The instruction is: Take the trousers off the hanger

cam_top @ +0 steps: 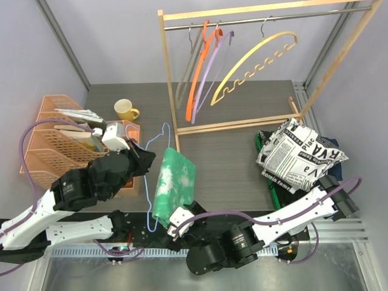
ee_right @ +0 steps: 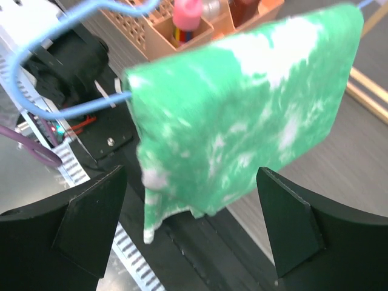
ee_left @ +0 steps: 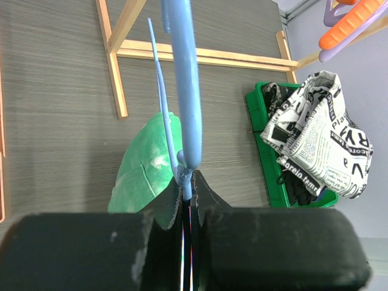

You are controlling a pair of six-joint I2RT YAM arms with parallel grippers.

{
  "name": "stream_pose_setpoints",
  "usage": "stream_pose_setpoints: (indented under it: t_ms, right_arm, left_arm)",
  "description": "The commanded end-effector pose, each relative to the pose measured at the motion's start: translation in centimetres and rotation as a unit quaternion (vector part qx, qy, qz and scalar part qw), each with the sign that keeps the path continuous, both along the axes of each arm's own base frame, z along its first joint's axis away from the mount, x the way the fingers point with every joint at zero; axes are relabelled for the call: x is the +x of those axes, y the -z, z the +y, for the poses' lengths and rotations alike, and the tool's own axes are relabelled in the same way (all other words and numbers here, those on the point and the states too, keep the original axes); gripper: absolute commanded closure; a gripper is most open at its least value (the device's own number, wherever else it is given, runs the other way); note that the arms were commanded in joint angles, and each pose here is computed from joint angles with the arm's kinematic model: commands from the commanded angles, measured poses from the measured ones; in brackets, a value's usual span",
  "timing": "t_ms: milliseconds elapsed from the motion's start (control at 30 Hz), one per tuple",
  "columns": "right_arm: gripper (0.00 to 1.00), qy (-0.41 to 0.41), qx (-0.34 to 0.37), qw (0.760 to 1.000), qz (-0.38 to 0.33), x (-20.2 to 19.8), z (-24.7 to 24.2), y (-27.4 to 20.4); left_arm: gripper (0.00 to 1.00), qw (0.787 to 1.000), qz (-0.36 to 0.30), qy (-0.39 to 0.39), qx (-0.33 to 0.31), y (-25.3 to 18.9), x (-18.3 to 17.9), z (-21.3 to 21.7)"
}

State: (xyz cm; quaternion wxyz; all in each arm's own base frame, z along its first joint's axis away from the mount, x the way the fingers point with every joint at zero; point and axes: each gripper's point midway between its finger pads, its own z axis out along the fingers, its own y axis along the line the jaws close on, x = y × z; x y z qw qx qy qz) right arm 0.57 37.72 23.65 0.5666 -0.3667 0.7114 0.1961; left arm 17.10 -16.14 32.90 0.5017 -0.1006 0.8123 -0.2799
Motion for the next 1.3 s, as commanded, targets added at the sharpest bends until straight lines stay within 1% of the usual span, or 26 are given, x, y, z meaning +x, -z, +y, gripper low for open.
stream_pose_setpoints:
  t_ms: [0,133,167,333,400,433,500,567,600,633,667,733,767,800,833,967,1033,1067,1133,1167,1200,1233,1267]
  right_arm:
    - [0.06,0.009,0.052,0.998,-0.027,1.0,1.6,-3.3]
    - [0.10,0.012,0.057,0.998,-0.023,2.7,2.2,-3.1]
    - [0.12,0.008,0.057,0.998,-0.021,2.8,2.5,-3.0]
    - [0.17,0.003,0.052,0.998,-0.026,3.7,3.2,-3.0]
    - [0.18,0.015,0.043,0.998,-0.037,4.3,2.9,-2.9]
    - [0.20,0.022,0.042,0.998,-0.040,4.7,2.6,-2.9]
    - [0.21,0.036,0.046,0.998,-0.035,5.7,2.0,-2.8]
    - [0.27,0.044,0.049,0.997,-0.038,6.4,1.5,-2.7]
    - [0.30,0.052,0.062,0.996,-0.040,6.8,1.4,-2.7]
    - [0.35,0.056,0.064,0.995,-0.044,7.0,1.2,-2.7]
    - [0.37,0.068,0.066,0.994,-0.055,7.4,0.9,-3.0]
    - [0.42,0.077,0.055,0.993,-0.071,7.9,0.7,-2.6]
    - [0.43,0.081,0.059,0.992,-0.075,8.0,0.7,-2.8]
    - [0.44,0.086,0.043,0.991,-0.094,8.4,0.4,-2.9]
    - [0.48,0.089,0.039,0.990,-0.101,8.5,0.4,-2.9]
    - [0.55,0.093,0.044,0.988,-0.118,8.7,0.4,-3.5]
    - [0.55,0.101,0.036,0.986,-0.131,9.0,0.0,-3.2]
    - [0.56,0.109,0.052,0.984,-0.130,9.2,0.0,-3.5]
    - [0.53,0.126,0.037,0.980,-0.148,9.6,-0.8,-2.9]
    - [0.50,0.135,0.052,0.978,-0.148,9.7,-0.7,-3.1]
    - [0.39,0.140,0.044,0.977,-0.156,9.9,-1.0,-2.5]
    - [0.37,0.142,0.031,0.975,-0.169,10.2,-1.1,-2.3]
    - [0.37,0.150,0.042,0.973,-0.169,10.6,-1.1,-2.6]
  left_arm:
    - [1.00,0.996,-0.034,-0.033,-0.079,-4.6,0.6,0.7]
    - [1.00,0.996,-0.034,-0.023,-0.079,-5.4,0.5,0.3]
    - [1.00,0.996,-0.034,-0.020,-0.079,-5.5,0.5,0.2]
    - [1.00,0.996,-0.033,-0.008,-0.084,-5.9,0.4,-0.5]
    - [0.99,0.996,-0.032,-0.004,-0.085,-6.0,0.3,-0.6]
    - [1.00,0.996,-0.033,-0.003,-0.084,-6.1,0.3,-0.6]
    - [1.00,0.996,-0.031,0.001,-0.085,-6.0,0.2,-0.7]
    - [1.00,0.995,-0.031,0.004,-0.091,-6.2,0.1,-0.8]
    - [1.00,0.995,-0.031,0.005,-0.093,-6.3,0.0,-0.8]
    - [1.00,0.995,-0.031,0.009,-0.097,-6.5,-0.1,-0.9]
    - [0.99,0.995,-0.031,0.011,-0.099,-6.5,-0.1,-1.0]
    - [1.00,0.994,-0.029,0.016,-0.100,-6.7,-0.2,-1.1]
    - [1.00,0.994,-0.030,0.018,-0.104,-6.9,-0.3,-1.2]
    - [1.00,0.994,-0.030,0.019,-0.103,-7.0,-0.3,-1.2]
    - [1.00,0.994,-0.029,0.022,-0.102,-7.1,-0.4,-1.2]
    - [1.00,0.994,-0.028,0.028,-0.101,-7.6,-0.6,-1.3]
    - [1.00,0.993,-0.030,0.031,-0.108,-7.9,-0.7,-1.2]
    - [1.00,0.993,-0.029,0.036,-0.110,-8.0,-0.9,-1.3]
    - [0.99,0.992,-0.029,0.037,-0.113,-8.2,-0.9,-1.4]
    - [0.99,0.992,-0.029,0.039,-0.115,-8.3,-0.9,-1.4]
    - [1.00,0.992,-0.028,0.041,-0.117,-8.5,-1.0,-1.5]
    - [1.00,0.992,-0.029,0.044,-0.117,-8.6,-1.1,-1.5]
    - [1.00,0.992,-0.028,0.045,-0.118,-8.7,-1.1,-1.6]
